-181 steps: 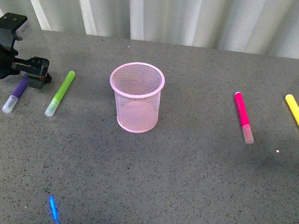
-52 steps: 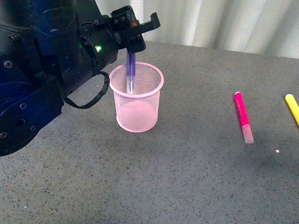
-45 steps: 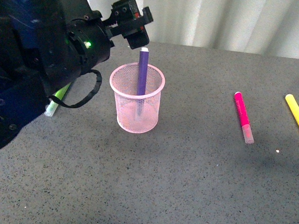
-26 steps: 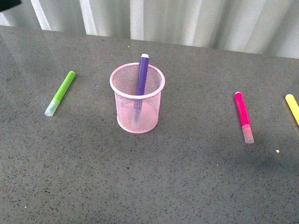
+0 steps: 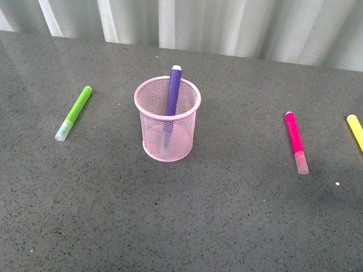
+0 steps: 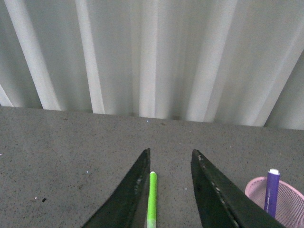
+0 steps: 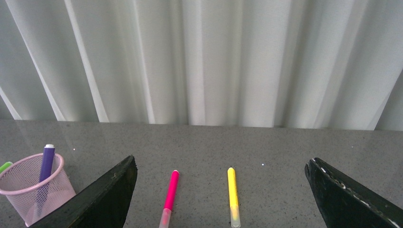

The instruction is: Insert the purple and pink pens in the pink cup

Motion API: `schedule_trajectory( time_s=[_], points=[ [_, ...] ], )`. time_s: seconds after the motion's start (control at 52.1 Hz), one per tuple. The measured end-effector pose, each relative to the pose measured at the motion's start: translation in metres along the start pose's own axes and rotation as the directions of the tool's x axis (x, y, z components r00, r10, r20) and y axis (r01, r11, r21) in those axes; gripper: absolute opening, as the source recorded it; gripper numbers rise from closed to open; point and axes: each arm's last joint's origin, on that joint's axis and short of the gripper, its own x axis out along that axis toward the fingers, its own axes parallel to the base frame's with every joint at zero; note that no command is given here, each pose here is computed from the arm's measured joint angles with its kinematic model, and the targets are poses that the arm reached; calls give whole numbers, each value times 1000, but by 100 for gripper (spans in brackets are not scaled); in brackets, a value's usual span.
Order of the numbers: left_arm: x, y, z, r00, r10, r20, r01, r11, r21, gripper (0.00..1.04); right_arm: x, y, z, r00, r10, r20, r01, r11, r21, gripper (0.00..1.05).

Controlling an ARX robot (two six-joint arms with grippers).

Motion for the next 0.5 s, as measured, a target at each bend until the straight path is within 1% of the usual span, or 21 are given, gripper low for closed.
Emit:
schedule_trajectory(
  time_s=[0.096,0.173,0.384,0.442,0.499],
  points=[
    [-13,6,-5,1000,-4,-3,4,1000,6,13,0,0,0,1000,0,0,0,1000,0,98],
    [-21,9,-7,1000,-4,1,4,1000,7,4,0,0,0,1000,0,0,0,1000,0,98],
    [-40,16,-14,1000,2,-3,-2,1000,14,4,0,0,0,1000,0,0,0,1000,0,98],
    [-45,22,-16,1000,-24,-4,24,1000,14,4,0,0,0,1000,0,0,0,1000,0,98],
    [-51,26,-17,1000,-7,-3,7,1000,14,4,0,0,0,1000,0,0,0,1000,0,98]
  ],
)
